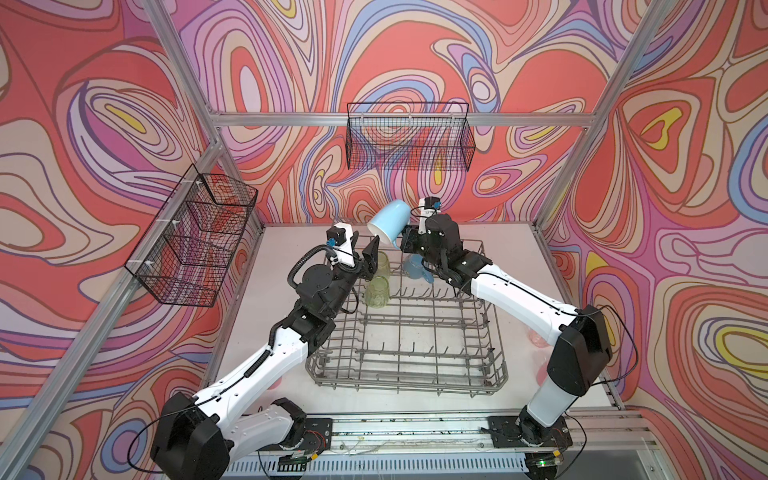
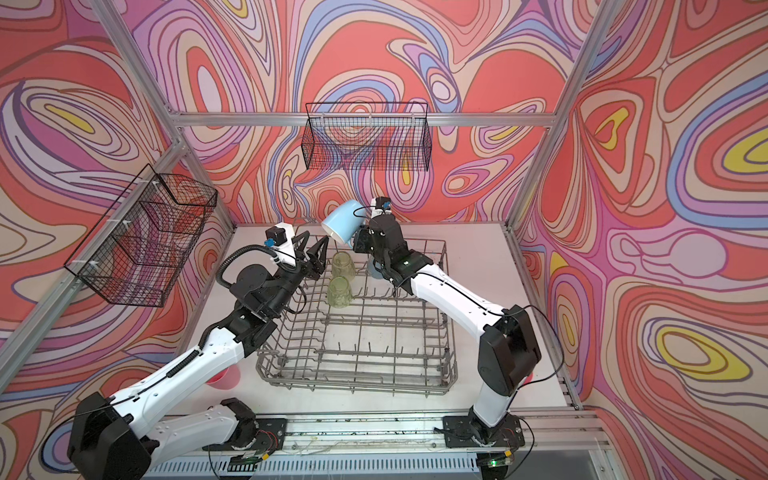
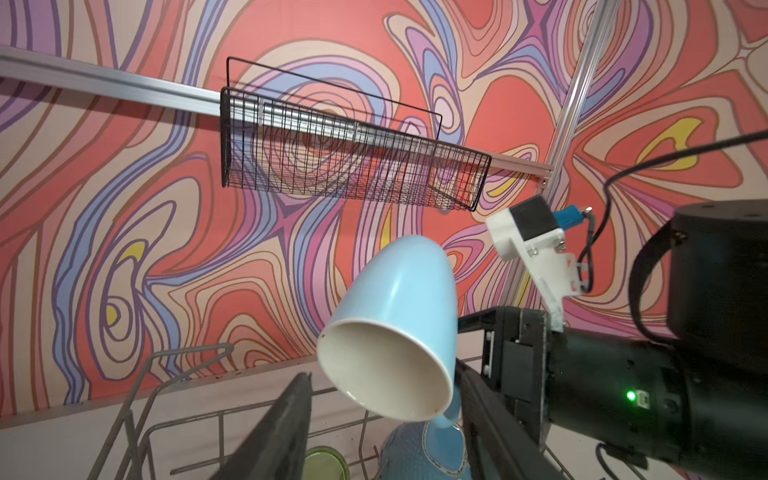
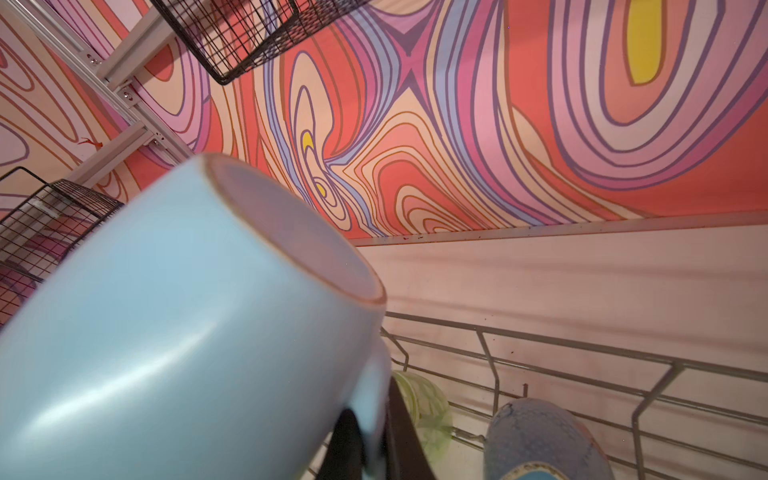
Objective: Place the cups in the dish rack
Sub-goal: 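Grasp the light-blue mug with the right gripper and release the left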
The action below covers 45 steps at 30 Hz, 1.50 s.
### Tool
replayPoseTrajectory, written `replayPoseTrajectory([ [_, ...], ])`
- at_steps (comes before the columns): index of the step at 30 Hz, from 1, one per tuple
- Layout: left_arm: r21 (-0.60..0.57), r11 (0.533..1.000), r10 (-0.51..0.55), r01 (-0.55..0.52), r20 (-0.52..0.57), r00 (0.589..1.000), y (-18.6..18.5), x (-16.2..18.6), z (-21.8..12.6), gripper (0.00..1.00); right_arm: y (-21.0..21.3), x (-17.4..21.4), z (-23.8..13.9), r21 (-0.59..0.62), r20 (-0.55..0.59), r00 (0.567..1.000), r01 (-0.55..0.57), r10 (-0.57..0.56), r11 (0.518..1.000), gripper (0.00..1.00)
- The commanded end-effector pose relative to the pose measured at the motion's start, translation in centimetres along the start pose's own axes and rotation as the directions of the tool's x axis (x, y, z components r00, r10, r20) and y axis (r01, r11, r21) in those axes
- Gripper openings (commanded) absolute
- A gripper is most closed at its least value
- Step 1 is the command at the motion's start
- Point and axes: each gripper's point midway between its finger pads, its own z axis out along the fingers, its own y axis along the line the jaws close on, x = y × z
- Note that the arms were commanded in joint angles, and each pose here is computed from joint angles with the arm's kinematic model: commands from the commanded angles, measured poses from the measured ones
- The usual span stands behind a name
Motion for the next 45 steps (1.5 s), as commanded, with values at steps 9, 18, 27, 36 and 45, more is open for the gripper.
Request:
replayPoseTrajectory([
  [9,-0.201,0.977,-0.112,0.071,-0.204,0.973,2.7,2.1,-0.7,0.66,-1.9,-5.3,-6.0,0.180,0.204,0.919,0.304,-0.338,0.936,0.00],
  [18,-0.222,0.969,-0.173,0.104,-0.319,0.932,2.4,2.7,-1.1,0.79,-4.9,-3.3,-9.2,0.301,0.159,0.857,0.432,-0.491,0.850,0.00],
  [27,-0.231,0.955,-0.274,0.184,-0.461,0.844,2.5,4.5,-1.6,0.95,-6.3,-0.7,-11.3,0.352,0.104,0.807,0.516,-0.581,0.781,0.00],
  [36,-0.265,0.927,-0.371,0.265,-0.559,0.741,3.8,6.2,-2.7,1.00,-5.2,2.6,-12.2,0.358,0.062,0.704,0.646,-0.708,0.674,0.00],
  [45,-0.267,0.951,-0.300,0.158,-0.664,0.685,5.0,5.7,-3.7,1.00,-4.3,5.2,-12.1,0.371,0.032,0.595,0.739,-0.803,0.562,0.00],
])
